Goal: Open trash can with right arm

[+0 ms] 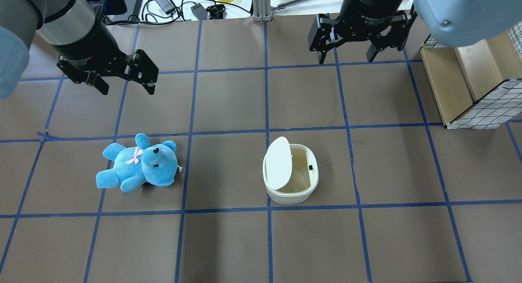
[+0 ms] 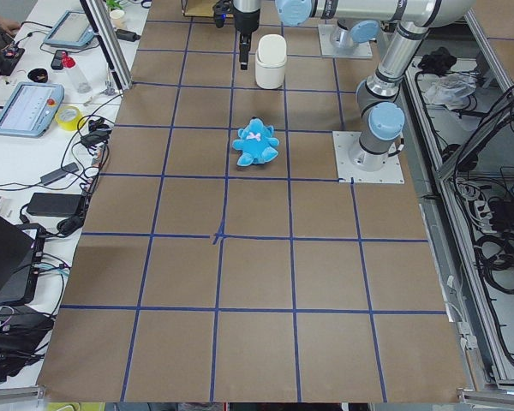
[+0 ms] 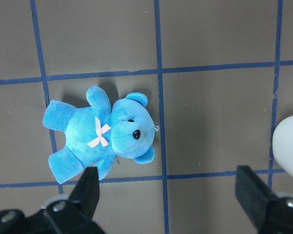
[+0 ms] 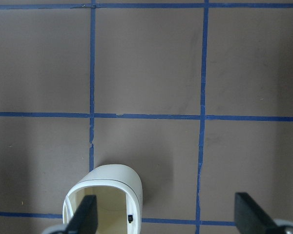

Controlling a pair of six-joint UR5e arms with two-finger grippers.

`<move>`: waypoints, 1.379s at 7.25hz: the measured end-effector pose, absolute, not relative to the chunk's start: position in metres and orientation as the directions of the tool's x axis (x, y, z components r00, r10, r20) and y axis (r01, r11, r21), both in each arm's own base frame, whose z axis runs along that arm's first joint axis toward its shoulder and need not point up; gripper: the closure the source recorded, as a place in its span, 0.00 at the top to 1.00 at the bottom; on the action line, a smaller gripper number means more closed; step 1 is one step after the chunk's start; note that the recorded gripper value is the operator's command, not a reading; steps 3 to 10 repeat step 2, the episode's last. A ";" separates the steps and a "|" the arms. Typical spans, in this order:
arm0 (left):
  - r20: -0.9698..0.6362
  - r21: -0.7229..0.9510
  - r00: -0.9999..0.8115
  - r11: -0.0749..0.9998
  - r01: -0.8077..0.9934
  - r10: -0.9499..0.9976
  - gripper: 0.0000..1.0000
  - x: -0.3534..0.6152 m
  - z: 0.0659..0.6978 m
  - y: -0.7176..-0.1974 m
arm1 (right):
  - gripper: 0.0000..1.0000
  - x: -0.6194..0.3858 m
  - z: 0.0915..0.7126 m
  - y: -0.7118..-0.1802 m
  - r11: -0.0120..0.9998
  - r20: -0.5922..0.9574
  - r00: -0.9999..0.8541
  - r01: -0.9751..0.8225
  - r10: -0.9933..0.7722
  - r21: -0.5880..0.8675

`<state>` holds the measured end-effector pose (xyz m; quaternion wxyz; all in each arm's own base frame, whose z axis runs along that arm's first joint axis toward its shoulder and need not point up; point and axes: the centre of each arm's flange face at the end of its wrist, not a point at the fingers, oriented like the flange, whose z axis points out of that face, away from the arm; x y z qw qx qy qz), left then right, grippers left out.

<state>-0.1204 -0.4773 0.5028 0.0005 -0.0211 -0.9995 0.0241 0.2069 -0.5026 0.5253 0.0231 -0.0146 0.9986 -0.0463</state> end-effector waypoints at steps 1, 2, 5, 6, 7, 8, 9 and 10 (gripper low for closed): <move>0.000 -0.048 -0.999 0.998 0.042 0.042 1.00 -0.120 0.503 -0.477 | 1.00 0.206 0.524 -0.503 0.995 -0.044 -0.999 -0.026 -0.031 -0.096; 0.001 -0.048 -0.999 0.998 0.042 0.042 1.00 -0.121 0.503 -0.477 | 1.00 0.206 0.523 -0.503 0.995 -0.042 -0.999 -0.026 -0.030 -0.097; 0.001 -0.048 -0.999 0.998 0.042 0.042 1.00 -0.121 0.503 -0.477 | 1.00 0.206 0.523 -0.503 0.995 -0.042 -0.999 -0.026 -0.030 -0.097; 0.001 -0.048 -0.999 0.998 0.042 0.042 1.00 -0.121 0.503 -0.477 | 1.00 0.206 0.523 -0.503 0.995 -0.042 -0.999 -0.026 -0.030 -0.097; 0.001 -0.048 -0.999 0.998 0.042 0.042 1.00 -0.121 0.503 -0.477 | 1.00 0.206 0.523 -0.503 0.995 -0.042 -0.999 -0.026 -0.030 -0.097; 0.001 -0.048 -0.999 0.998 0.042 0.042 1.00 -0.121 0.503 -0.477 | 1.00 0.206 0.523 -0.503 0.995 -0.042 -0.999 -0.026 -0.030 -0.097; 0.001 -0.048 -0.999 0.998 0.042 0.042 1.00 -0.121 0.503 -0.477 | 1.00 0.206 0.523 -0.503 0.995 -0.042 -0.999 -0.026 -0.030 -0.097; 0.001 -0.048 -0.999 0.998 0.042 0.042 1.00 -0.121 0.503 -0.477 | 1.00 0.206 0.523 -0.503 0.995 -0.042 -0.999 -0.026 -0.030 -0.097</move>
